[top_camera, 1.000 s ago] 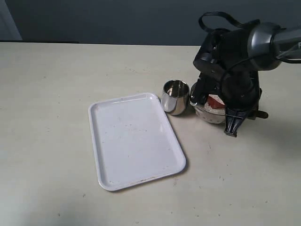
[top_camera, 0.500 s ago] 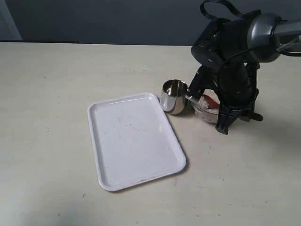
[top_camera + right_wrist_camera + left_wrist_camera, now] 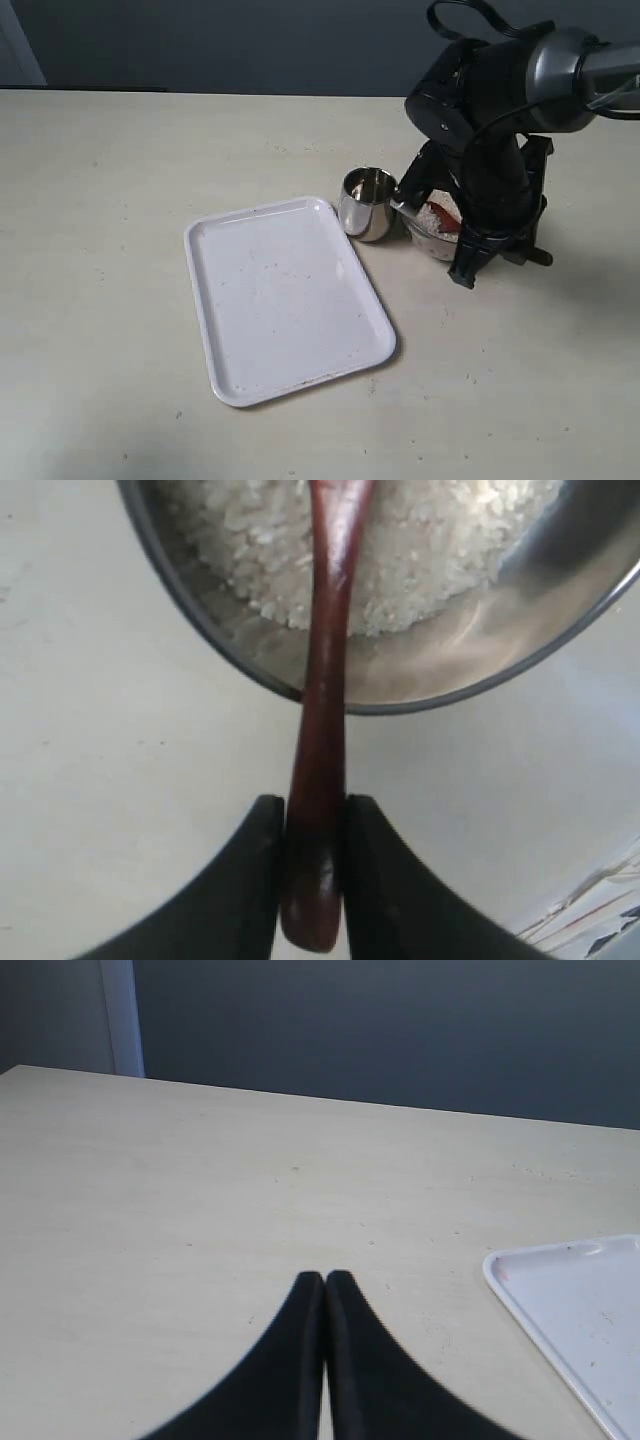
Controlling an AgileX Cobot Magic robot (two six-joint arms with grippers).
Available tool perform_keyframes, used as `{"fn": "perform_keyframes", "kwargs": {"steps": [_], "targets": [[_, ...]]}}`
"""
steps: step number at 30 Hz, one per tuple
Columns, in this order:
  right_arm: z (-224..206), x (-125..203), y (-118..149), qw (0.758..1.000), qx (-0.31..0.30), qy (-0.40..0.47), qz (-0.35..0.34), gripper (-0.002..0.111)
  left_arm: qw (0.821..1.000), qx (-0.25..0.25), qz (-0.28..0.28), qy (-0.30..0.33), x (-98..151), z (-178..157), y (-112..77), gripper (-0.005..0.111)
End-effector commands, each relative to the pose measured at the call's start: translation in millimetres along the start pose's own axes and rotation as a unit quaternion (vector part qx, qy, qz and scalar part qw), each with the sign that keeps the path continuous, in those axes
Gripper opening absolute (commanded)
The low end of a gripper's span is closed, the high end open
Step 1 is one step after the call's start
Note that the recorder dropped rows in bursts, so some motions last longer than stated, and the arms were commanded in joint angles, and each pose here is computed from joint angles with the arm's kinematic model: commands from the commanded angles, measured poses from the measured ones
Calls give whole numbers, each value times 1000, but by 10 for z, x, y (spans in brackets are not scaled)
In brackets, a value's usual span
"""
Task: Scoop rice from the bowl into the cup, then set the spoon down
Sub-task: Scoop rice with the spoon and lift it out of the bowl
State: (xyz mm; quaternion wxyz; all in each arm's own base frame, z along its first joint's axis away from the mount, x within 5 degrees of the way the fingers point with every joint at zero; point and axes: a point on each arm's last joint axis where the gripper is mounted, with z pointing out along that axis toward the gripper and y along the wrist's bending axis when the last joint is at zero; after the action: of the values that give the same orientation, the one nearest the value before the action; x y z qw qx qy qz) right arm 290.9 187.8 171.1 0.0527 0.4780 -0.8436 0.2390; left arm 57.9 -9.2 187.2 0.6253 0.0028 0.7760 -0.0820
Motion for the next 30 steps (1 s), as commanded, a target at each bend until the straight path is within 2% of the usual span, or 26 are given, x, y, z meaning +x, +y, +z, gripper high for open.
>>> {"fn": "perform_keyframes", "kwargs": {"steps": [1, 6, 30], "targets": [[45, 31, -78, 999, -34, -3, 39, -1, 1000, -1, -3, -9, -26, -4, 0, 1], [130, 95, -160, 994, -87, -1, 73, -1, 1000, -1, -3, -9, -26, -4, 0, 1], [141, 105, -178, 994, -88, -1, 70, -1, 1000, -1, -3, -9, -26, -4, 0, 1]]}}
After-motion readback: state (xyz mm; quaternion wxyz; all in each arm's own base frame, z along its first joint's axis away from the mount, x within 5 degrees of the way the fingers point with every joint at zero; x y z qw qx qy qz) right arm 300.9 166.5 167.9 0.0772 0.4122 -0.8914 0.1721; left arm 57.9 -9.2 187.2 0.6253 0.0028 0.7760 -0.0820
